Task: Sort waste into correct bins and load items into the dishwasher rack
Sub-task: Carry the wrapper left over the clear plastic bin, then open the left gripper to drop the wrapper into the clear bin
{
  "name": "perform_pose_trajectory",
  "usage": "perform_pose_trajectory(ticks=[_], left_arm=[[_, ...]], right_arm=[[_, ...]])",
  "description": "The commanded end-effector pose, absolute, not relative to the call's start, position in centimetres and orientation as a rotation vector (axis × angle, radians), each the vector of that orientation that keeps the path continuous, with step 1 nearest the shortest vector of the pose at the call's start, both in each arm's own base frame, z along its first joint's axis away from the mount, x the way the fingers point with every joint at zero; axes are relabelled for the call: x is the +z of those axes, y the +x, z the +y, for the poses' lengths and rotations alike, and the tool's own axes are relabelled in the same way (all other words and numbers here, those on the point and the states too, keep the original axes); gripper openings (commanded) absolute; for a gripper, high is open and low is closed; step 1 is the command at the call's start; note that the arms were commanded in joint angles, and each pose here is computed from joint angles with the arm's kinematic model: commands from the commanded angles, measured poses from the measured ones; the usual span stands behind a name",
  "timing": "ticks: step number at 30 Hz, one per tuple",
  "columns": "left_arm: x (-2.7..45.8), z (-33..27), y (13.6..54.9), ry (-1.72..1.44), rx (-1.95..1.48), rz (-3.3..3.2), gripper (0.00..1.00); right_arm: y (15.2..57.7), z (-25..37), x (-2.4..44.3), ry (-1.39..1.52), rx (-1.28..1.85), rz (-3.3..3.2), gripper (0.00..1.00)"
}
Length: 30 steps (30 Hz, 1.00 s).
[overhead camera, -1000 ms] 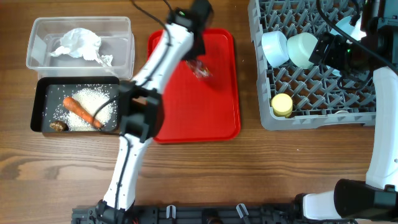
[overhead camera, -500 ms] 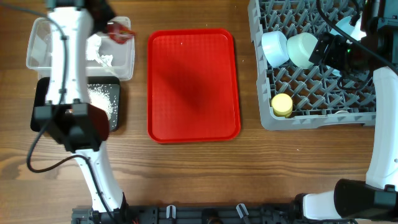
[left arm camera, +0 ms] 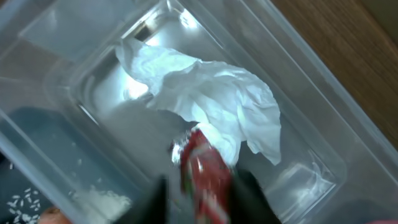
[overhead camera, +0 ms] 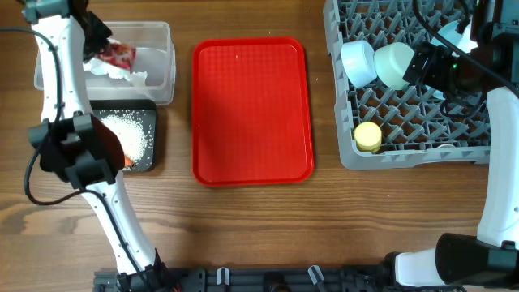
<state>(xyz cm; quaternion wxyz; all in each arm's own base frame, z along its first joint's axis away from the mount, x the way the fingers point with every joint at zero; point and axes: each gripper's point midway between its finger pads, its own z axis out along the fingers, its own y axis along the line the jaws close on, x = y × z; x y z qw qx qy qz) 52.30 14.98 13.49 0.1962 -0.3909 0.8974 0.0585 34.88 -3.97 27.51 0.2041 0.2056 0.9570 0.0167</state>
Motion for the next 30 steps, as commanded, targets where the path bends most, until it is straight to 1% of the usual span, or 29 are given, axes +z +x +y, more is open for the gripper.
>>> perform_pose_trajectory(ticks=[1,9,13,16,22,26,30], left_arm=[[12.2,14.9,52.4,-1.139,0.168,2.514,1.0],[12.2,14.7,52.3,-1.134,0.168,2.521,1.0],[13.2,13.6,52.0,-1.111,0.156,2.534,1.0],[15.1,12.4,51.5,-1.082,0.146,2.533,1.0],[20.9,8.6,49.8,-0.979,0.106,2.513,1.0],[24.1,5.4,48.1,-0.897,0.078,2.518,1.0],[26.5,2.1,46.0,-0.808,0.054,2.541,1.0]], right_arm=[[35.0,-4.2,27.2,0.584,0.035,2.676,1.0],[35.2,-3.9,27.3,0.577,0.06,2.674,1.0],[35.2,-3.8,27.3,0.576,0.061,2.674,1.0],[35.2,-3.7,27.3,0.572,0.07,2.675,1.0],[36.1,-2.5,27.7,0.507,0.169,2.653,1.0],[36.4,-2.3,27.9,0.487,0.182,2.642,1.0],[36.5,-1.7,28.2,0.403,0.178,2.642,0.99]])
